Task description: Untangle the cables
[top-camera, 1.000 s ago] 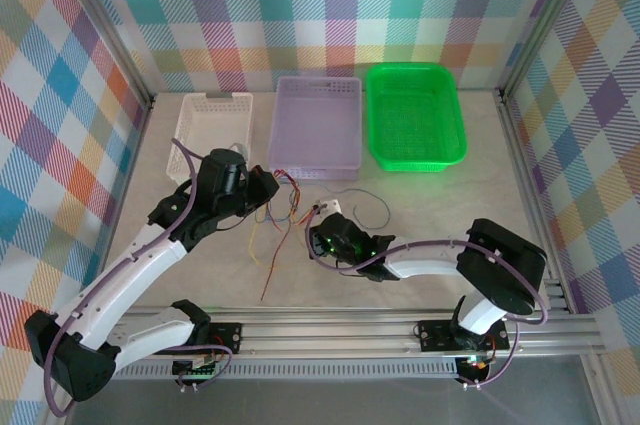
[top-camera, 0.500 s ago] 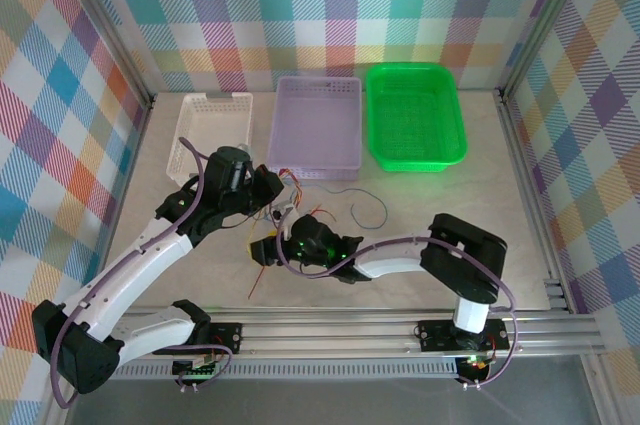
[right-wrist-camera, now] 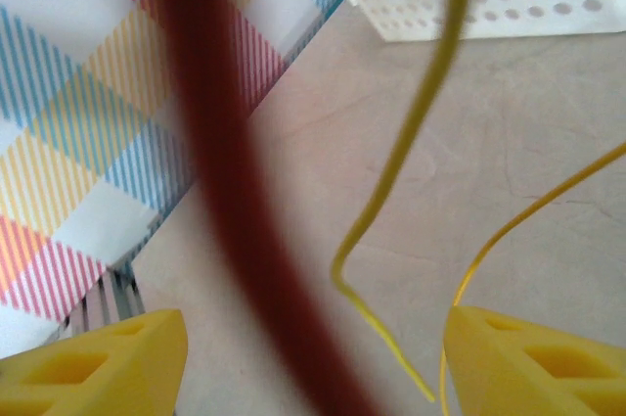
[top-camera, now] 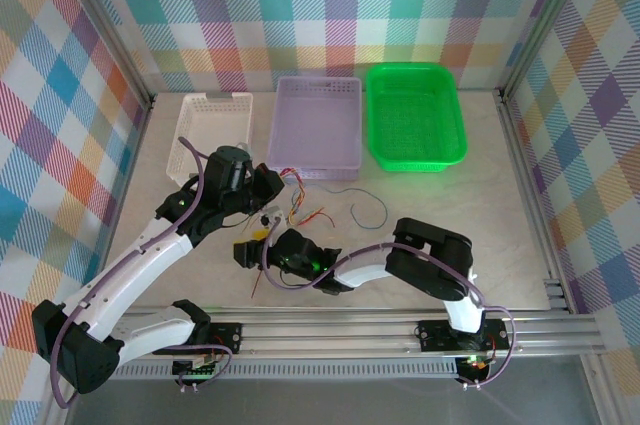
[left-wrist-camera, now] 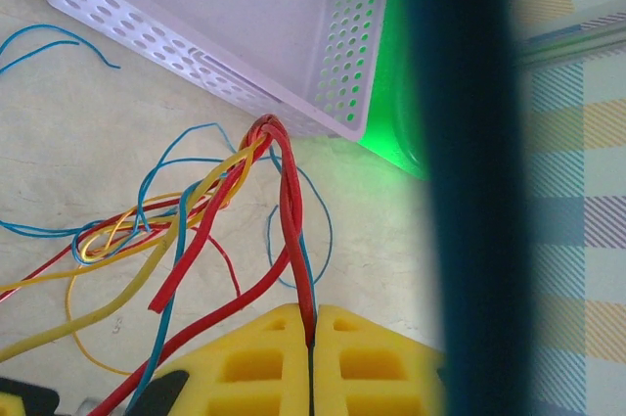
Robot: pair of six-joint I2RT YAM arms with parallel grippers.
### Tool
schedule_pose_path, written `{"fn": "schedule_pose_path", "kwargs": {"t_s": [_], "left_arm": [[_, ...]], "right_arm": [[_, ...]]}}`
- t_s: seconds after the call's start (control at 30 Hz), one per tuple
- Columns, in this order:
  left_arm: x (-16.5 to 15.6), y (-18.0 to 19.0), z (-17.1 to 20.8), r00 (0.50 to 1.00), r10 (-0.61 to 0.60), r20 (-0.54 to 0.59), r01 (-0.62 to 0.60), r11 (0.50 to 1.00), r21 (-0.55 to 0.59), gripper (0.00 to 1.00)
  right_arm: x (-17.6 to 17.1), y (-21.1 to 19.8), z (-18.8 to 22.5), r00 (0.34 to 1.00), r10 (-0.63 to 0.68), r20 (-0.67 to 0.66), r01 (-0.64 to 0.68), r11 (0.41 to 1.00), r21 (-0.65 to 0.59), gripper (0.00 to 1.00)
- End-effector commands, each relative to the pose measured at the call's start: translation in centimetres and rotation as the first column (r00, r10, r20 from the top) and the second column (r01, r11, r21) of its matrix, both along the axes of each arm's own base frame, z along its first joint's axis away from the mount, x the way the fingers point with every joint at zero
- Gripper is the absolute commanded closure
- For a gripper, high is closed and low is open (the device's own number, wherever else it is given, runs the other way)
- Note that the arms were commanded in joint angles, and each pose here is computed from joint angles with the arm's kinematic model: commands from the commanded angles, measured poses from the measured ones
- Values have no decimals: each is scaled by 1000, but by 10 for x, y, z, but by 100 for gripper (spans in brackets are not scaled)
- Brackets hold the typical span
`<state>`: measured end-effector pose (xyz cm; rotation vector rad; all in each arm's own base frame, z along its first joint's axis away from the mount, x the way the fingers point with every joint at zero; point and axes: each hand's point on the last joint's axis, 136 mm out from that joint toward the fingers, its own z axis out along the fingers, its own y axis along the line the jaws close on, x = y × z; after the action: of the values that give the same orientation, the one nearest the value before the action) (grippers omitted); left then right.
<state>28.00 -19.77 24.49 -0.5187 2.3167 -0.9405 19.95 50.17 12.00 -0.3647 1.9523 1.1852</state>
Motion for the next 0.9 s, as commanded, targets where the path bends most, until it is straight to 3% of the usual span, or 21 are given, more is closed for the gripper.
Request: {"fn": "schedule_pose_path", "kwargs": {"t_s": [0.0, 0.4, 0.73, 0.8, 0.83, 0.87], "left_arm": [[3, -5, 18, 999, 7, 43, -6, 1000, -28, 100], [0, -6, 16, 999, 6, 47, -6, 1000, -8, 100], [-3, -6, 20, 998, 3, 62, -2, 1000, -3, 100], [-4, -5, 23, 998, 0, 69, 0, 1000, 2, 100], [-5, -4, 25, 997, -1, 74, 1, 1000, 8, 100], [-6, -3, 28, 997, -4, 79, 3, 1000, 13, 100]], "right_arm": [[16, -1, 20, 994, -111, 6, 109, 985, 135, 30], [33, 0, 28, 977, -213, 24, 209, 970, 121, 34], [45, -20, 11, 945, -325, -21, 326, 944, 48, 73], [47, -32, 4, 933, -357, -48, 358, 933, 25, 85], [48, -40, -3, 925, -375, -69, 376, 927, -1, 96], [49, -48, -10, 912, -401, -90, 400, 916, -28, 100]]}}
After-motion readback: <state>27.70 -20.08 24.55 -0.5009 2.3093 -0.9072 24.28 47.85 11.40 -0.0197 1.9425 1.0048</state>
